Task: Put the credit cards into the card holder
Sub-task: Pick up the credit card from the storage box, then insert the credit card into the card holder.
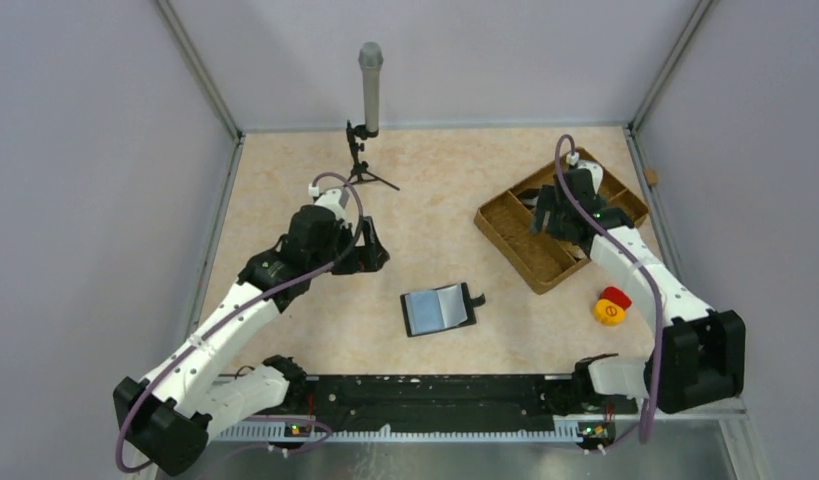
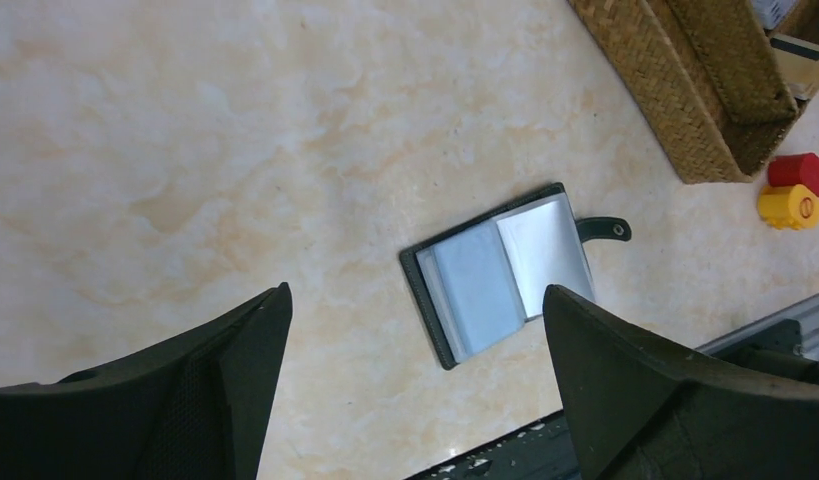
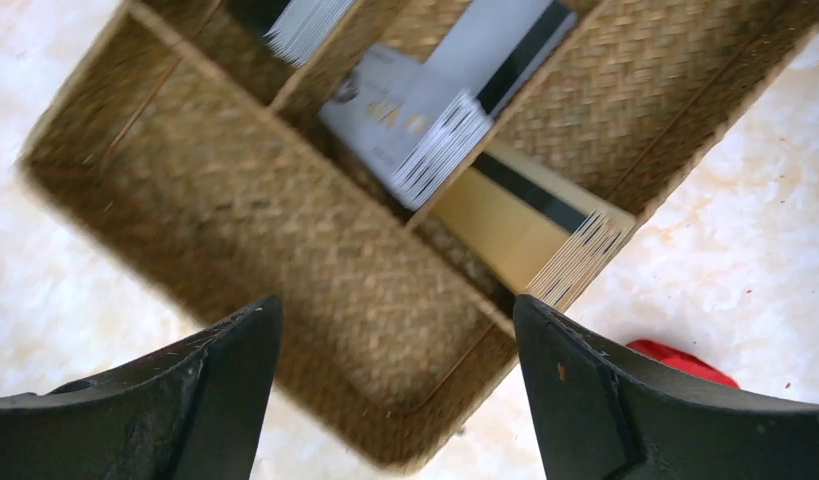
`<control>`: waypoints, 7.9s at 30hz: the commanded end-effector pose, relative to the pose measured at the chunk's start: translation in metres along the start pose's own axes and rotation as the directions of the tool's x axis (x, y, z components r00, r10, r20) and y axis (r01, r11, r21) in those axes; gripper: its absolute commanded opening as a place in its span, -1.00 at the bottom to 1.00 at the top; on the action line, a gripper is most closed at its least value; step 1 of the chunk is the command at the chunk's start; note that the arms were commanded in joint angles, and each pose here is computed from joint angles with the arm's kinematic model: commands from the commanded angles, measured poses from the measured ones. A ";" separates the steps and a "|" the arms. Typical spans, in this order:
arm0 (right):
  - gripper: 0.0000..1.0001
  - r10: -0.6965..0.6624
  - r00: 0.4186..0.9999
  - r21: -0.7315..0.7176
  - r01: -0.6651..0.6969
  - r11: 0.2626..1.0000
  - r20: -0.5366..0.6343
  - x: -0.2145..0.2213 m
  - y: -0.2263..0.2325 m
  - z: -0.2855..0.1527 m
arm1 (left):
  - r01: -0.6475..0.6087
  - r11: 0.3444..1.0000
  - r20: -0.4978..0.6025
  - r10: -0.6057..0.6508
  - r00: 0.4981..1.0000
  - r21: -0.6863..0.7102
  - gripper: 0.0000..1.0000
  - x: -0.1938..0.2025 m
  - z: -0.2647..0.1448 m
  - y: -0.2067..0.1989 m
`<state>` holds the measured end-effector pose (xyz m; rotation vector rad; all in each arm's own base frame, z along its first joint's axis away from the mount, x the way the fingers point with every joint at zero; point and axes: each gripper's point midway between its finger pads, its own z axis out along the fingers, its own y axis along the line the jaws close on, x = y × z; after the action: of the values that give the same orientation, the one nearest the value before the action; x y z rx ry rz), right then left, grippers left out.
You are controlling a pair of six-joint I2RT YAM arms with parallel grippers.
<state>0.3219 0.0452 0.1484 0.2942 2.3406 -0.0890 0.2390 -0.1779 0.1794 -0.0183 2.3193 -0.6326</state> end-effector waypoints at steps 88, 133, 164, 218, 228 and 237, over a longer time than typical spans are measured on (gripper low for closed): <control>-1.00 -0.213 0.974 -0.956 0.128 0.263 0.071 0.065 0.154 -0.159 | -0.017 0.749 -0.052 0.069 0.996 0.663 0.92 0.039 -0.024 -0.083; -0.83 -0.166 0.984 -0.996 -0.080 -0.050 -0.071 0.116 0.202 -0.215 | 0.076 0.540 -0.053 -0.058 0.997 0.838 -1.00 0.073 -0.043 -0.154; -1.00 -0.210 0.884 -0.815 -0.263 0.516 -0.418 0.199 0.193 -0.054 | 0.291 0.956 -0.246 -0.272 0.930 0.043 0.41 0.149 0.070 -0.006; -0.89 -0.234 0.810 -0.697 -0.271 0.664 -0.537 0.241 0.208 -0.031 | 0.272 0.962 -0.311 -0.247 0.918 0.040 -0.26 0.165 0.086 -0.006; -0.51 -0.285 0.858 -0.663 -0.083 0.744 -0.427 0.210 0.197 -0.034 | 0.259 0.965 -0.289 -0.239 0.927 0.031 -0.24 0.162 0.084 -0.002; -0.15 -0.332 0.880 -0.654 0.032 0.756 -0.340 0.189 0.193 -0.045 | 0.259 0.965 -0.251 -0.241 0.938 0.040 -0.21 0.150 0.082 -0.005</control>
<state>0.2016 0.2786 0.0327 -0.2388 2.7245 0.8196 0.1746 -0.2509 0.0298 -0.2234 2.5812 -0.9320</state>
